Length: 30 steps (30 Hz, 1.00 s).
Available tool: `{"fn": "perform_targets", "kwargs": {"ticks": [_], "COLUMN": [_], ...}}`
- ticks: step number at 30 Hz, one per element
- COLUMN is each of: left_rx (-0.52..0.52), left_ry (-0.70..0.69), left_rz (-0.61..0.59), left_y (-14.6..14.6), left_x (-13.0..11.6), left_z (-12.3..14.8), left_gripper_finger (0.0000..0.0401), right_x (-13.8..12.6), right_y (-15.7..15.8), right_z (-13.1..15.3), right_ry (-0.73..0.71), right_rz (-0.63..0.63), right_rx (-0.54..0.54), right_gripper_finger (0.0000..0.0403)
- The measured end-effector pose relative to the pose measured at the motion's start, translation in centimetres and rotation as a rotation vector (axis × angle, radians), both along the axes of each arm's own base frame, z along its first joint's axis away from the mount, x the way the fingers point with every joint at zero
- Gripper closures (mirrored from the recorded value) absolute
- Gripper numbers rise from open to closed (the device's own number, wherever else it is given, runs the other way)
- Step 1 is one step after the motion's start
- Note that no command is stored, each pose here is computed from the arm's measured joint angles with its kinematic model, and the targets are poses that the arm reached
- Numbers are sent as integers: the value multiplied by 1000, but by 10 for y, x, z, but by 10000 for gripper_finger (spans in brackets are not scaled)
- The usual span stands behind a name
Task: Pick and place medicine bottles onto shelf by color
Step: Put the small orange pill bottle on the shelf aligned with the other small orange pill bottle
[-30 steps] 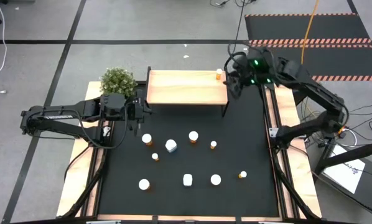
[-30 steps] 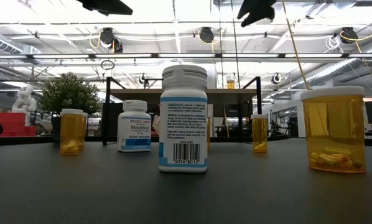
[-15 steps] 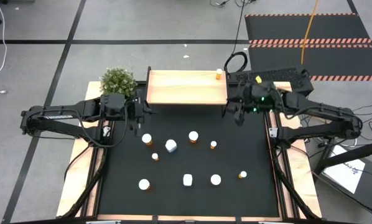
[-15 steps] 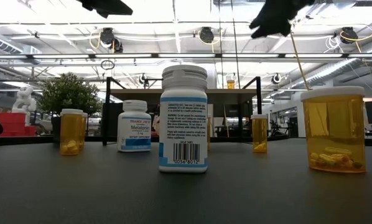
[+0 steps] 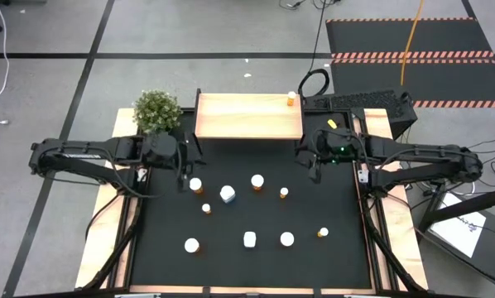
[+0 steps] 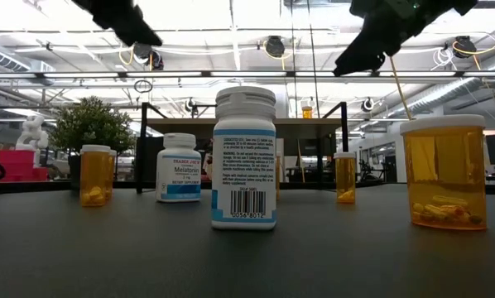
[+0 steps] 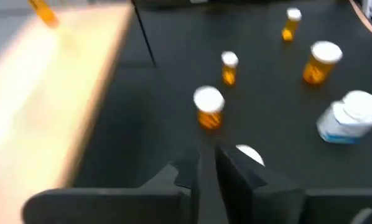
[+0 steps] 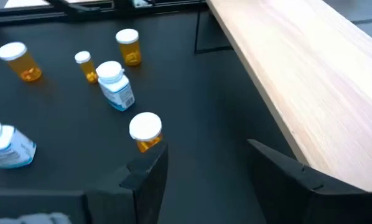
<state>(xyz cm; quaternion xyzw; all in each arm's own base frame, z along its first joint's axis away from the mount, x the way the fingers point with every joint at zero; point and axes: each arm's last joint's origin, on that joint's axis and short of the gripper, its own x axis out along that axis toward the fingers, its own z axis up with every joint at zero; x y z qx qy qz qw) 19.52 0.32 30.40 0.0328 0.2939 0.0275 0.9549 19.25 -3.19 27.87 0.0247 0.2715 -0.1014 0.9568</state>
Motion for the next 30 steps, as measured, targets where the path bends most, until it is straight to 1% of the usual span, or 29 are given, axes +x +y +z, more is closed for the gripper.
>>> {"fn": "perform_targets", "kwargs": {"ticks": [2, 4, 7, 12, 16, 22, 30], "left_rx": [-20, -34, -64, -88, -94, -99, -33], "left_ry": [14, 70, 95, 157, 224, 335, 444], "left_rz": [15, 22, 22, 20, -8, -28, 6], "left_y": [-7, -16, -28, -49, -66, -90, -106], "left_x": [4, 5, 10, 16, 20, 22, 27], "left_z": [-6, -16, -24, -37, -49, -69, -95], "left_gripper_finger": [322, 299, 267, 233, 224, 224, 223], "right_x": [-2, -4, -8, -11, -11, -10, -10], "right_y": [2, 4, 6, 9, 13, 20, 21], "right_z": [1, 2, 1, 2, 3, 2, 2], "right_ry": [-4, -2, 21, 16, 16, 15, 17], "right_rz": [17, 25, 26, 24, 38, 60, 75], "right_rx": [-13, -15, -1, 31, 42, 60, 48], "right_gripper_finger": [195, 195, 195, 195, 195, 195, 195]}}
